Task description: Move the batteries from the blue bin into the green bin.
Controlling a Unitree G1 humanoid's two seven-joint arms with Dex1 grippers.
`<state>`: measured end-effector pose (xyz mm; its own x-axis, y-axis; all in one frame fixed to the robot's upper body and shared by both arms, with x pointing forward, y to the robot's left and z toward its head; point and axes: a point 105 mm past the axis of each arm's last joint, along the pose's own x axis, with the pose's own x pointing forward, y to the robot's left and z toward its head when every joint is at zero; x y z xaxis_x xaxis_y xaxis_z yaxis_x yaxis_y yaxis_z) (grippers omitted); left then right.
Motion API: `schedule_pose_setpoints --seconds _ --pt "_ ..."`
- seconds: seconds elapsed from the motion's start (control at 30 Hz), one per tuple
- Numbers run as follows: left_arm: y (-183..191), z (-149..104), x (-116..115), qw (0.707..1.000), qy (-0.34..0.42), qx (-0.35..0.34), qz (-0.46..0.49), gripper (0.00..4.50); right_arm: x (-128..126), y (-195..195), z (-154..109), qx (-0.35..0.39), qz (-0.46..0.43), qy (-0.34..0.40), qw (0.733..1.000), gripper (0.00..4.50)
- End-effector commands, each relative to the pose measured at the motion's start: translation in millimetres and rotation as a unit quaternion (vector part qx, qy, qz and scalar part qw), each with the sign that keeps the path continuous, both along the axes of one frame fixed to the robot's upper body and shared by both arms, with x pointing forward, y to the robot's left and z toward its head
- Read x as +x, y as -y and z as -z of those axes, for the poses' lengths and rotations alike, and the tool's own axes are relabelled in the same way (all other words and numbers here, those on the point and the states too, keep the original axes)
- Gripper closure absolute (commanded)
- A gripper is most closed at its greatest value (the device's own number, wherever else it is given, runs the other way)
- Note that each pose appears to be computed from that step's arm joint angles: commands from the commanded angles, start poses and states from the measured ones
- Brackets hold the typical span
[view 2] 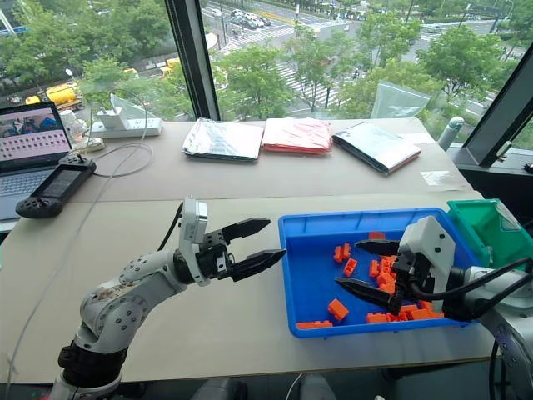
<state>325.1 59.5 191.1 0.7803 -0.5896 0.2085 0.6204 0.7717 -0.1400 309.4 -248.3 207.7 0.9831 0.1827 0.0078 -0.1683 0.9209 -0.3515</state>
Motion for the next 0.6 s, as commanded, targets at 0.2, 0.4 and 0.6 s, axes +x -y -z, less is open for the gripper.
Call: schedule_pose_setpoints --seconds 0.2,0.4,0.6 --pt "-43 0 35 0.965 -0.004 -0.005 -0.261 0.0 3 3 -6 -0.044 0.108 0.076 0.99 0.02" --pt "-55 -7 34 0.959 0.005 -0.013 -0.283 0.0 10 10 -5 -0.037 0.146 0.088 0.985 0.02" --pt "-55 -12 33 0.958 0.014 -0.012 -0.286 0.0 18 2 -8 -0.044 0.144 0.098 0.984 0.02"
